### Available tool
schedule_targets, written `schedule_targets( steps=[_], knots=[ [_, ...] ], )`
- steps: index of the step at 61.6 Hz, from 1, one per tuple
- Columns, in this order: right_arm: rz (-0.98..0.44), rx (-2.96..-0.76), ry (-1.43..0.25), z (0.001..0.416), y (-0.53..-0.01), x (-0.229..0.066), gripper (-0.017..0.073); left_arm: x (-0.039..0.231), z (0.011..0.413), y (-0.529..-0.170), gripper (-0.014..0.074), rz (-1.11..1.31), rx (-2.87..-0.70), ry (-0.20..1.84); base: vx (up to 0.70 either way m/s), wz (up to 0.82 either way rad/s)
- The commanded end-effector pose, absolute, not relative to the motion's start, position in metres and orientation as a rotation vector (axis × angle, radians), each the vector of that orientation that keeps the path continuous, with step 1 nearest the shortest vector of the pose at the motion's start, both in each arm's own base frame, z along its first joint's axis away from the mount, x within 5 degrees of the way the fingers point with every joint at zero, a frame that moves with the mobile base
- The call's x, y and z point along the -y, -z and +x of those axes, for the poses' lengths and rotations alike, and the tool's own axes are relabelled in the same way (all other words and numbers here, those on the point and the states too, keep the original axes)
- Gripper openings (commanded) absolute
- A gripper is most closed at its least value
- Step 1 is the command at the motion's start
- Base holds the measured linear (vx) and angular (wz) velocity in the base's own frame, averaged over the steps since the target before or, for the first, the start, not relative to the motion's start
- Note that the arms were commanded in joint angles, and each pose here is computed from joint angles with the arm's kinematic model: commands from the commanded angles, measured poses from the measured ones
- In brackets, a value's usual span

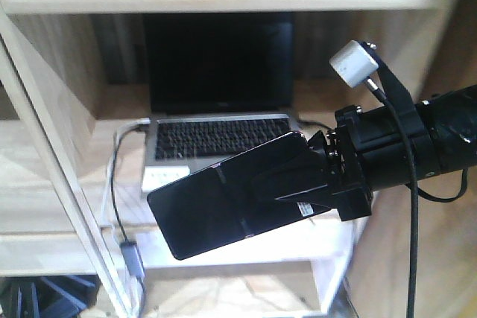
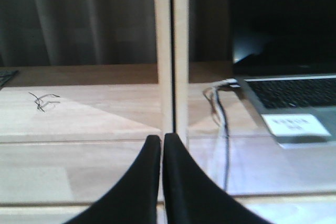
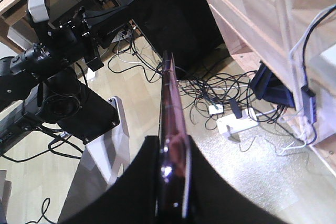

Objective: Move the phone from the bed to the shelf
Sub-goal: 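Raise the right gripper with the phone toward the upper shelf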

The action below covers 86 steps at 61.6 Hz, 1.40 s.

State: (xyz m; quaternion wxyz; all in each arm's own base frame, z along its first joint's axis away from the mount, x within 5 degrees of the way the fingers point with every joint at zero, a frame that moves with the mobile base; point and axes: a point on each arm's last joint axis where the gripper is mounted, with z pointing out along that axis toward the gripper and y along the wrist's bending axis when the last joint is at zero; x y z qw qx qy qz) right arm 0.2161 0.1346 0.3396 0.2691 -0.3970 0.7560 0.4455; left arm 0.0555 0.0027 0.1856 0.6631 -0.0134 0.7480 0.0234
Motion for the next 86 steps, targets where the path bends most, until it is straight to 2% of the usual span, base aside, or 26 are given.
schedule_targets(
  steps=[1,39,86],
  knots=[
    [-1.090,-1.932,-1.311,0.2049,-0.3610,-0.1368,-0.0002,-0.0029,0.0559,-0.1899,0.0001,-0.039,-1.622,-0.049,0.25,0.17],
    [-1.090,-1.932,-1.311,0.2049,-0.3610,-0.1368,-0.0002,-0.0029,0.0559,-0.1899,0.0001,-0.039,-1.622,-0.049,0.18,0.03],
    [-1.090,-1.931,-1.312,0.2049,-0.3611,-0.1369,-0.0002,-0.0029,0.0559,-0.1899,0.0001,-0.039,-1.622,-0.049,0.01,0.01]
  ],
)
